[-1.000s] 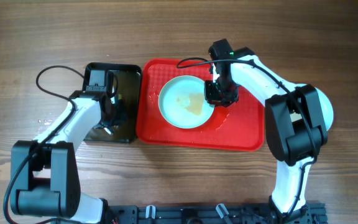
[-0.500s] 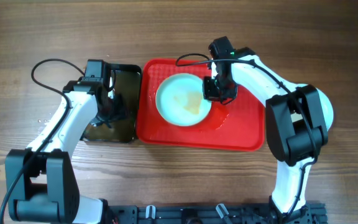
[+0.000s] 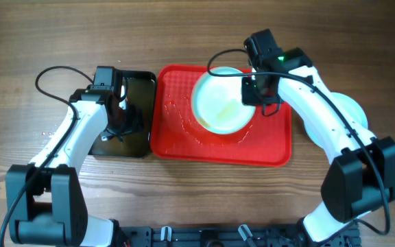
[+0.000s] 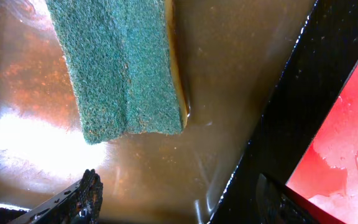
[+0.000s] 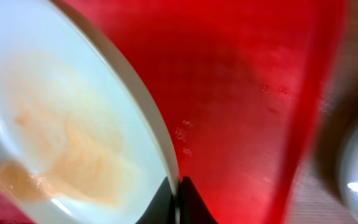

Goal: Clean dirty plates on tray and stack at the side
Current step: 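Lift the last plate with the right gripper and stack it on the others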

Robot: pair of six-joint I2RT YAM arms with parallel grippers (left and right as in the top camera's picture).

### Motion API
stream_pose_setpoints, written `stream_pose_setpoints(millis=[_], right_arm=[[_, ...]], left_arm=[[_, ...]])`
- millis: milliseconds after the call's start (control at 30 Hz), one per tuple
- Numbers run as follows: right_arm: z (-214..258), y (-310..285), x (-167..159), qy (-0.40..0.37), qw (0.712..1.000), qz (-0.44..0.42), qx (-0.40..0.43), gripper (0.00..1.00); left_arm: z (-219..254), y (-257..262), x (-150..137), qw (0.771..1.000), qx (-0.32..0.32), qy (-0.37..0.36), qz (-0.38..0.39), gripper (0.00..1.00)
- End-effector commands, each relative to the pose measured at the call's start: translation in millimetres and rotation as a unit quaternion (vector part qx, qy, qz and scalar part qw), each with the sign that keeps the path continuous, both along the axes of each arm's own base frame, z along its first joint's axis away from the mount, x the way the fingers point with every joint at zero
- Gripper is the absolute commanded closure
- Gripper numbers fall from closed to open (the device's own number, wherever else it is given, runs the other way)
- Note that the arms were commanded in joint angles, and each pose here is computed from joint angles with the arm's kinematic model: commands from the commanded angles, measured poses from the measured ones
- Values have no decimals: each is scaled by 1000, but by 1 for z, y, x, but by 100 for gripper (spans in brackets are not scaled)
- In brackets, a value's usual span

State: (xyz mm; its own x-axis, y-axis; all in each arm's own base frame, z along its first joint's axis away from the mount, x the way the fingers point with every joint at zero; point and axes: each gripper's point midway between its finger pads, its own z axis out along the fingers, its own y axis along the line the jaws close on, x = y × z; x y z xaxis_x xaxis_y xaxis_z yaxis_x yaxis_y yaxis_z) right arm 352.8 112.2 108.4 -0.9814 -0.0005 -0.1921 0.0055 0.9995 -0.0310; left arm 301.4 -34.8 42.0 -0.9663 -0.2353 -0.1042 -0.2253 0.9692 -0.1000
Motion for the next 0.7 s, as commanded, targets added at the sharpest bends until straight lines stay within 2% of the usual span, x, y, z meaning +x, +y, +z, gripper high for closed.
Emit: stream_pose_setpoints(millis=[0,67,167,300,533,667], right_arm=[[46,-39,-1,-84,988,-52,-118,95],[66,-45,-8,-125,973,-73,-182,95],[86,-24,-11,-186,950,-35,-247,96],[104,13,-18,-249,928,13,-277,96],[131,24,-17,-300,885,66,-349,96],[146,42,3,-301,848,170,-401,96]], left_arm=[[7,-2,6,1000,-9,-15,-1,23],[8,-2,7,1000,-9,-17,-1,23],[8,-2,7,1000,-9,-17,0,23],[8,-2,7,1000,-9,-17,-1,23],[8,-2,7,1000,-9,-17,-1,22],[8,-2,7,1000,-9,-17,-1,22]])
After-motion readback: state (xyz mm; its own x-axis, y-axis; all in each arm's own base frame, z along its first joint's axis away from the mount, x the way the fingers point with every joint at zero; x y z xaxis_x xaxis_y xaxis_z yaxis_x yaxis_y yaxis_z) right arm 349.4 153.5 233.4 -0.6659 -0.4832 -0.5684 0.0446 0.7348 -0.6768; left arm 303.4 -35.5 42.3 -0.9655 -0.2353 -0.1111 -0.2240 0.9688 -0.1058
